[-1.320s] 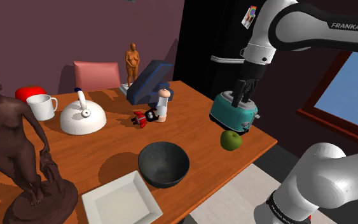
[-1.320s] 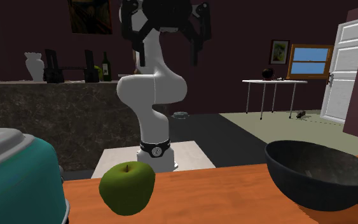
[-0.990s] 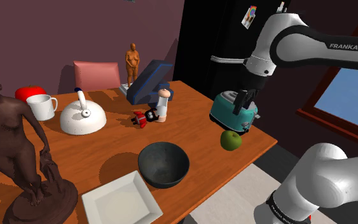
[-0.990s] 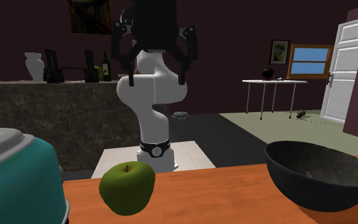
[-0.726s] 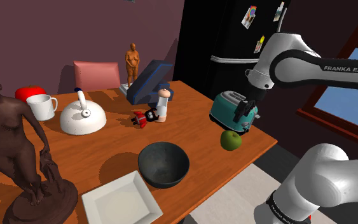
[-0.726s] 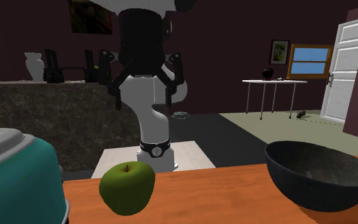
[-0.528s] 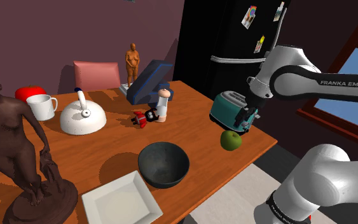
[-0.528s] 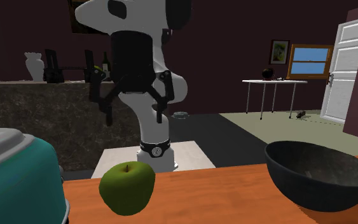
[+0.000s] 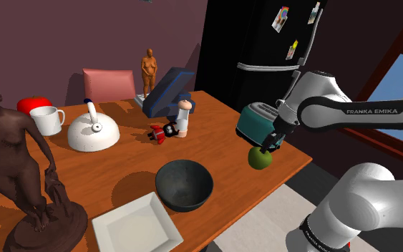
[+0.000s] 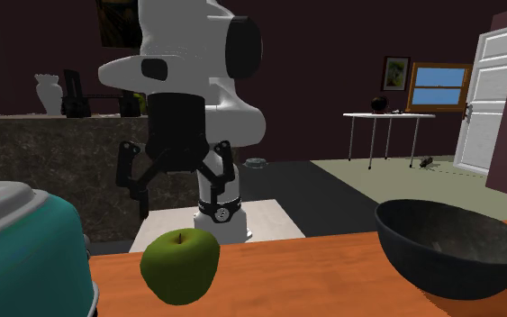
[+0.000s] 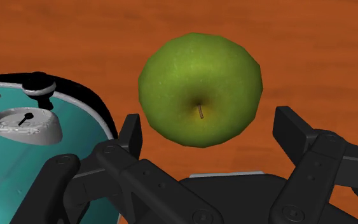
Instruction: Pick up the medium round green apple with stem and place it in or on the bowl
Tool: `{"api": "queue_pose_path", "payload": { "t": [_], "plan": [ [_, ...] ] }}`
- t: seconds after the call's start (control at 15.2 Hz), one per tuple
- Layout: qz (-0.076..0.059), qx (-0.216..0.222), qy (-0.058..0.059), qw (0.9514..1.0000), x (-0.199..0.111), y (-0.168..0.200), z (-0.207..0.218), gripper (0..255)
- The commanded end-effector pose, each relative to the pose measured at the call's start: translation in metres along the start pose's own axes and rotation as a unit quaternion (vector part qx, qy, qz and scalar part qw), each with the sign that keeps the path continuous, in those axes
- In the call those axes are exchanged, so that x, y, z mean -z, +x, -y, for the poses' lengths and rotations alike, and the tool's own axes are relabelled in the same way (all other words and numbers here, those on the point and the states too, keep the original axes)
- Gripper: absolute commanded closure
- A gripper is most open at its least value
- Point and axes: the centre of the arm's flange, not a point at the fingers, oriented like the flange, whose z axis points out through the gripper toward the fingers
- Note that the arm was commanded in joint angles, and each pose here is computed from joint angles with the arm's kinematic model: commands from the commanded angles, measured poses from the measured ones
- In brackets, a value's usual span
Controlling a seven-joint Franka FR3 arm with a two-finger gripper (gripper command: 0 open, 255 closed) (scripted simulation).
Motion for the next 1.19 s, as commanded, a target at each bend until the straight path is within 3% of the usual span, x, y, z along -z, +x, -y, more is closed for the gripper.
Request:
{"api": "queue_pose_path", "payload": {
  "t": [0.0,0.53,0.59,1.12],
  "plan": [
    [-0.001,0.000,0.000,1.0000,-0.0128,-0.0004,-0.0009,0],
    [-0.001,0.000,0.000,1.0000,-0.0127,-0.0004,-0.0009,0],
    [-0.001,0.000,0.000,1.0000,-0.0127,-0.0004,-0.0009,255],
    [-0.001,0.000,0.000,1.0000,-0.0127,-0.0004,-0.0009,255]
  ]
}}
